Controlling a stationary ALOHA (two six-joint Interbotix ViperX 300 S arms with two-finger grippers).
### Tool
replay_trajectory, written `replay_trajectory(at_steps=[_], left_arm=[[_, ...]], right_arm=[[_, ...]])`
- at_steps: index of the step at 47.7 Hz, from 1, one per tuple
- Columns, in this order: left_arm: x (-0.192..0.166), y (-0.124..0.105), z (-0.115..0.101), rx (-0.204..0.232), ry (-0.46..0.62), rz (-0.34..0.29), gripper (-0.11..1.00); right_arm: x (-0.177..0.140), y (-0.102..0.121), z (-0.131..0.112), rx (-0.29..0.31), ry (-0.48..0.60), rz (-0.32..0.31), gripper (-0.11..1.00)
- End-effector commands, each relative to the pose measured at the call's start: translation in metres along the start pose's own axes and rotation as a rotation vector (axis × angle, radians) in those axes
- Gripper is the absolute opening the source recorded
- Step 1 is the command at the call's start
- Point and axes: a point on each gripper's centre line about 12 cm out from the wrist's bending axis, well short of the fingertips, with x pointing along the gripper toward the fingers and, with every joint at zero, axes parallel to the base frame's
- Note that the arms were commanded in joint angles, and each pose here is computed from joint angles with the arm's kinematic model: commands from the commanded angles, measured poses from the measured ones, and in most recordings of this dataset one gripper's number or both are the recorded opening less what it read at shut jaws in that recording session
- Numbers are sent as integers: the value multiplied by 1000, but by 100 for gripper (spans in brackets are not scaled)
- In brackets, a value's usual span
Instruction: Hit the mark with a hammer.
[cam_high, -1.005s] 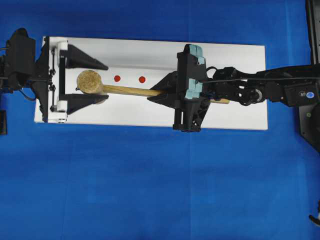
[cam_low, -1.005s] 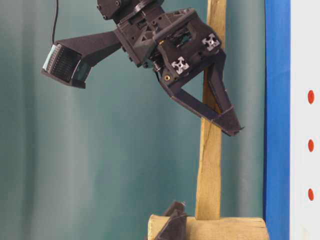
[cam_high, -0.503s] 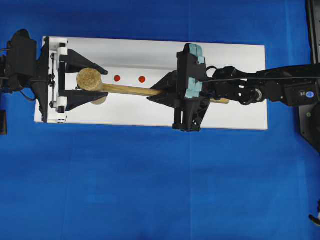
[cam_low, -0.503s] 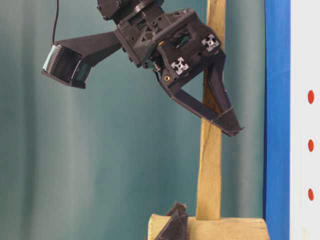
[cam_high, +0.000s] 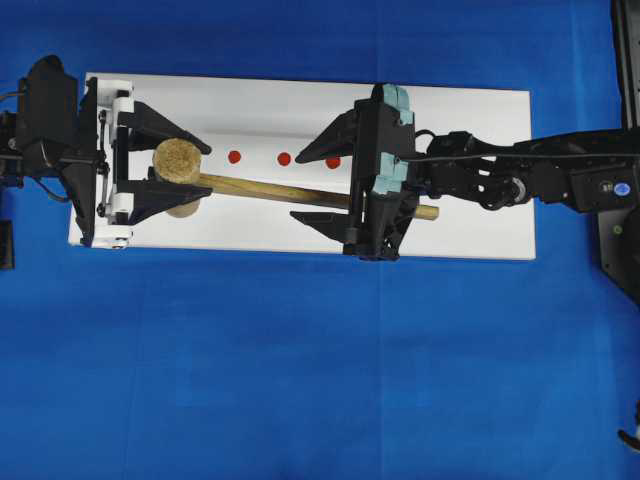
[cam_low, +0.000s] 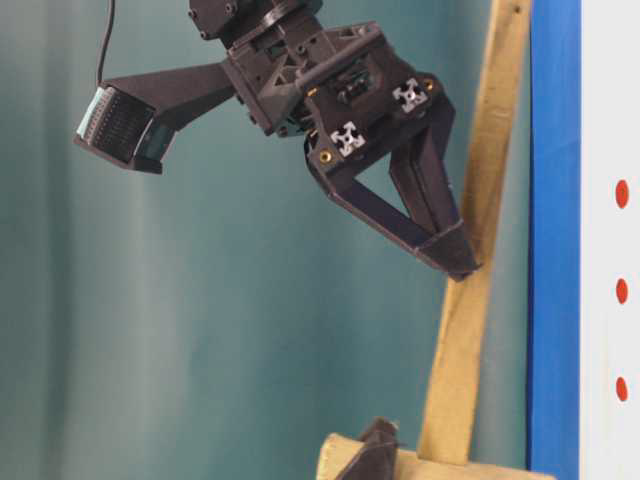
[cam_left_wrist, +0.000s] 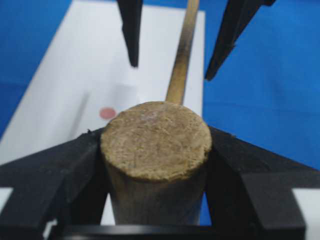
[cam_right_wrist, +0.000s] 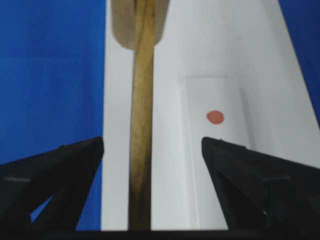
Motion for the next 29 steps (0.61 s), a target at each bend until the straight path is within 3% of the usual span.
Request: replay_trajectory(at_steps=[1,8,11,21,24,29], left_arm=[[0,3,15,-67,-31,12,45],[1,10,15,-283,2,40,45],[1,12,16,-407,1,47,45],[1,12,16,-746,-9,48,45],[1,11,15,-828,-5,46,45],[1,8,14,-926,1,37,45]], right_arm=[[-9,1,14,-3,-49,1,88],[-11,5,17,-39,-59,14,89],[-11,8,17,-68,-63,21,89],[-11,9,18,-149,-77,20,89],[-11,9,18,-170,-80,19,89],[-11,8,19,-197,-89,13,89]])
